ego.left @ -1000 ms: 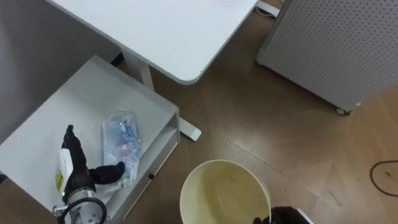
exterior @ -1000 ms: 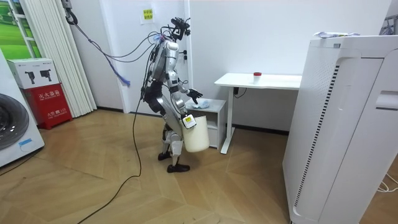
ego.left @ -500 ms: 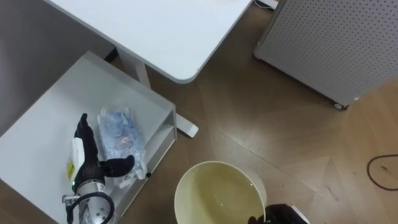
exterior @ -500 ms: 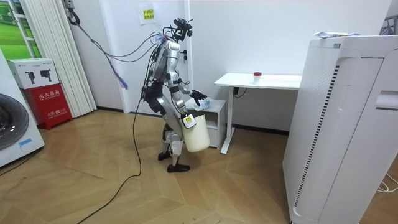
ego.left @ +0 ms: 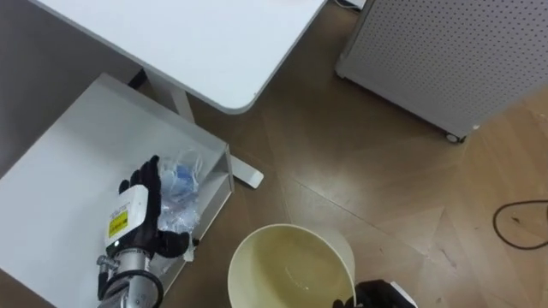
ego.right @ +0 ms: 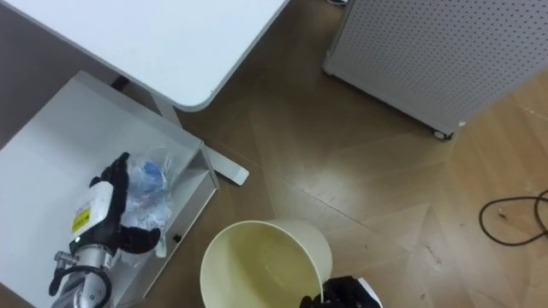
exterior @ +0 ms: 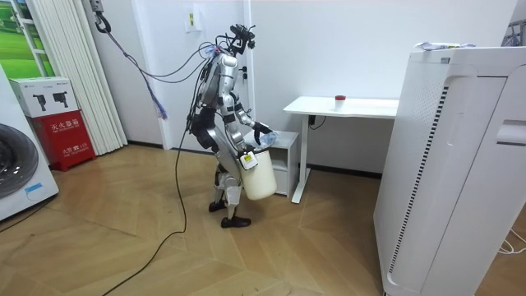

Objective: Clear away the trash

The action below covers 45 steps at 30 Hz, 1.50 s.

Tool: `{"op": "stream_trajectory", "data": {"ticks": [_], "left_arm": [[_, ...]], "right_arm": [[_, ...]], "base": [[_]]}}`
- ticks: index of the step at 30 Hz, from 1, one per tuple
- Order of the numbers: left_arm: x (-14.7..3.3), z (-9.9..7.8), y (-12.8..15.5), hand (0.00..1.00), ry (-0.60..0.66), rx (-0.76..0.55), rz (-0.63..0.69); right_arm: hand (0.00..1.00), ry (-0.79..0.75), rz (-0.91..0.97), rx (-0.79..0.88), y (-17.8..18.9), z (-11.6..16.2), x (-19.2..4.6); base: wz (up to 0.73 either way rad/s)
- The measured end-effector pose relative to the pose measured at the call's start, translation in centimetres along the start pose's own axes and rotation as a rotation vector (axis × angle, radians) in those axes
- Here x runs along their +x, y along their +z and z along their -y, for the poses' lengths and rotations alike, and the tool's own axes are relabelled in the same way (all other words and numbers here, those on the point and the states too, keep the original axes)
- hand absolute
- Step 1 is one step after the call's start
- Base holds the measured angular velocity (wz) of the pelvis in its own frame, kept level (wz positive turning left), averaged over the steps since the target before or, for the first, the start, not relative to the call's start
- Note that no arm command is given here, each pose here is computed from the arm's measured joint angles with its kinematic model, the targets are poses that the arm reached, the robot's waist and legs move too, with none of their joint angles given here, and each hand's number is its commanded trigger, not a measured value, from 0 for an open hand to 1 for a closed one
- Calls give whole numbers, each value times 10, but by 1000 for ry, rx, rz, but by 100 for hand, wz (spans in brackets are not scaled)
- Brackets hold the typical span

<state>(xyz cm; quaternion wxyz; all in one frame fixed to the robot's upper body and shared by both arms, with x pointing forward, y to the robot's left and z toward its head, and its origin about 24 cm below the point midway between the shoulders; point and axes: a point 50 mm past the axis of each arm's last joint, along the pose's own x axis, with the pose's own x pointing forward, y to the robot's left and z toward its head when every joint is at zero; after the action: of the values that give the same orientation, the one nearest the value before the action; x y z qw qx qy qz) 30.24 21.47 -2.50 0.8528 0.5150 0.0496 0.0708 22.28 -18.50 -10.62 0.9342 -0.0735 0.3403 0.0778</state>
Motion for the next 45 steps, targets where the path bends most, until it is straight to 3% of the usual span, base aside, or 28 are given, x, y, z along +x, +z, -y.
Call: {"op": "stream_trajectory", "data": {"ticks": [12, 22, 27, 32, 37, 40, 45], "left_arm": [[6, 0, 5, 100, -60, 137, 40], [-10, 17, -11, 100, -139, 168, -45], [-24, 28, -21, 100, -166, 87, -141], [-30, 40, -16, 100, -192, -95, -210], [-30, 47, 3, 100, -235, -229, -154], [-39, 59, 15, 100, -275, -294, -139], [-51, 68, 8, 100, -313, -368, -194]], "right_arm": [[100, 12, -4, 26, 2, 0, 1], [100, 16, -13, 37, 1, -2, 1], [100, 18, -22, 31, 1, -3, 2], [100, 22, -10, 27, 1, -5, 2], [100, 43, 4, 25, 2, -13, 3], [100, 37, -16, 29, -3, -13, 2], [100, 38, -42, 38, -11, -17, 0]], "base": [[0], [-9], [-7], [-2], [0], [-1], [0]]}}
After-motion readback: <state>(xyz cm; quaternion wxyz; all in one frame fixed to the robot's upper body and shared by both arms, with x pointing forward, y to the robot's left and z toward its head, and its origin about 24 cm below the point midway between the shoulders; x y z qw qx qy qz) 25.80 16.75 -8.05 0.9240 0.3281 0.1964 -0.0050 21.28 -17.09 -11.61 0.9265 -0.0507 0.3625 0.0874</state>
